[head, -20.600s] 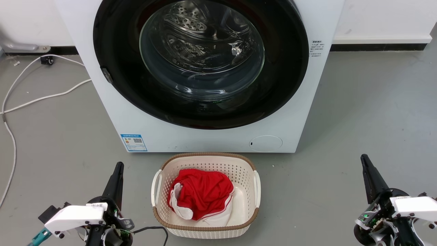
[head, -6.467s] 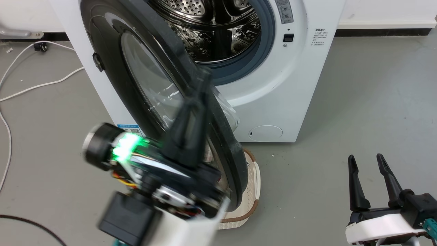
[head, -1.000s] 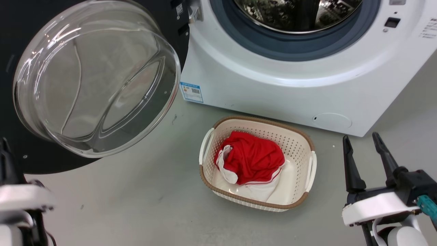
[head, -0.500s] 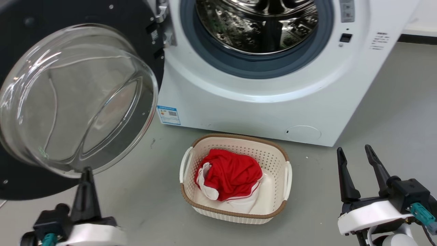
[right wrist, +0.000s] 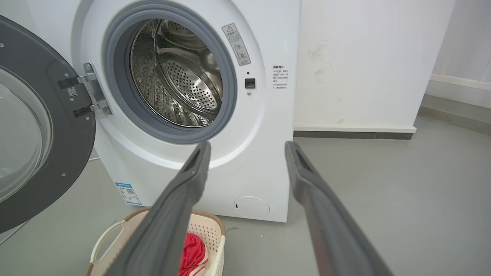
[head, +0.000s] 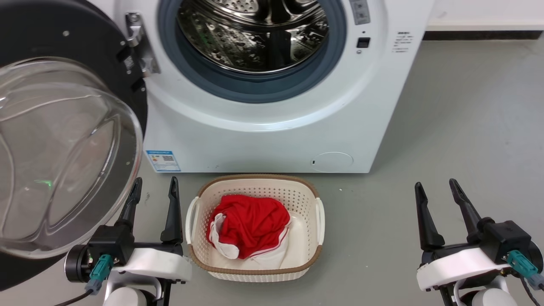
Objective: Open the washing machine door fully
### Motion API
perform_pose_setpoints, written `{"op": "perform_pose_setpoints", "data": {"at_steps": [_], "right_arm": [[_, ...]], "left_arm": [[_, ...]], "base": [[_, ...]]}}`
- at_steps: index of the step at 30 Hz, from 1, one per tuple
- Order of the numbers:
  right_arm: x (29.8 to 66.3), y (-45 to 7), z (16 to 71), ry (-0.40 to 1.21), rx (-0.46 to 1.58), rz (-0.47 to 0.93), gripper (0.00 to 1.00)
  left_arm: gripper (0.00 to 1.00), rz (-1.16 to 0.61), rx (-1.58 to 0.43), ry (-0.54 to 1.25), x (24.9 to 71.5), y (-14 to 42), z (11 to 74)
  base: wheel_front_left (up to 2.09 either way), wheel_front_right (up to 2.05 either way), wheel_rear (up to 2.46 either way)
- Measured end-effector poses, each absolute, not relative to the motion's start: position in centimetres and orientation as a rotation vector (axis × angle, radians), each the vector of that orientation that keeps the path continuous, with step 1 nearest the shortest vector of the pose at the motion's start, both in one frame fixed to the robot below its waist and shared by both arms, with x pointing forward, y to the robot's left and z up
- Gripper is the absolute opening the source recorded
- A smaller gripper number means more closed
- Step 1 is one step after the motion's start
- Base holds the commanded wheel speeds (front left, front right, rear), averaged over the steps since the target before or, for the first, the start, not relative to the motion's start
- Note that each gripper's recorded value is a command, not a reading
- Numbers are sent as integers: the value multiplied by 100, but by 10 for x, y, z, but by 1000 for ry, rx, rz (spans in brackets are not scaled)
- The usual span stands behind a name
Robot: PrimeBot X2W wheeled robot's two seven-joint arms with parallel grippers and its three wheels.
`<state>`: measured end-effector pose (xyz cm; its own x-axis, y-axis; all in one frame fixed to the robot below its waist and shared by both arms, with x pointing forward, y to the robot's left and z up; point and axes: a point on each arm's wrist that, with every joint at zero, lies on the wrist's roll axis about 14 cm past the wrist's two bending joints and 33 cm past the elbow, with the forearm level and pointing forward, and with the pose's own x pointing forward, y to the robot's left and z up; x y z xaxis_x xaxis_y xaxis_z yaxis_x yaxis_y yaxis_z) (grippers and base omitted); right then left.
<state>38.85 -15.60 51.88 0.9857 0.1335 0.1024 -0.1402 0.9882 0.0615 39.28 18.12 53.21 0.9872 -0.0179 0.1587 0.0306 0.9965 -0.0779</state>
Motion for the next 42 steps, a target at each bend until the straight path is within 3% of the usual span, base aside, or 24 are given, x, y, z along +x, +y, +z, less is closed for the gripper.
{"op": "perform_pose_setpoints", "data": {"at_steps": [10,40,41,42], "right_arm": [[380,-178,517,-96,70,72,100],[384,-168,513,-91,92,99,100],[384,-168,512,-90,92,99,0],[383,-168,511,-86,93,98,0]], "left_arm": [[100,-74,-66,-156,410,159,531],[100,-38,-60,-147,406,168,527],[0,-39,-58,-147,406,168,527],[0,-39,-57,-143,405,168,525]], "base": [[0,0,0],[0,0,0],[0,0,0],[0,0,0]]}}
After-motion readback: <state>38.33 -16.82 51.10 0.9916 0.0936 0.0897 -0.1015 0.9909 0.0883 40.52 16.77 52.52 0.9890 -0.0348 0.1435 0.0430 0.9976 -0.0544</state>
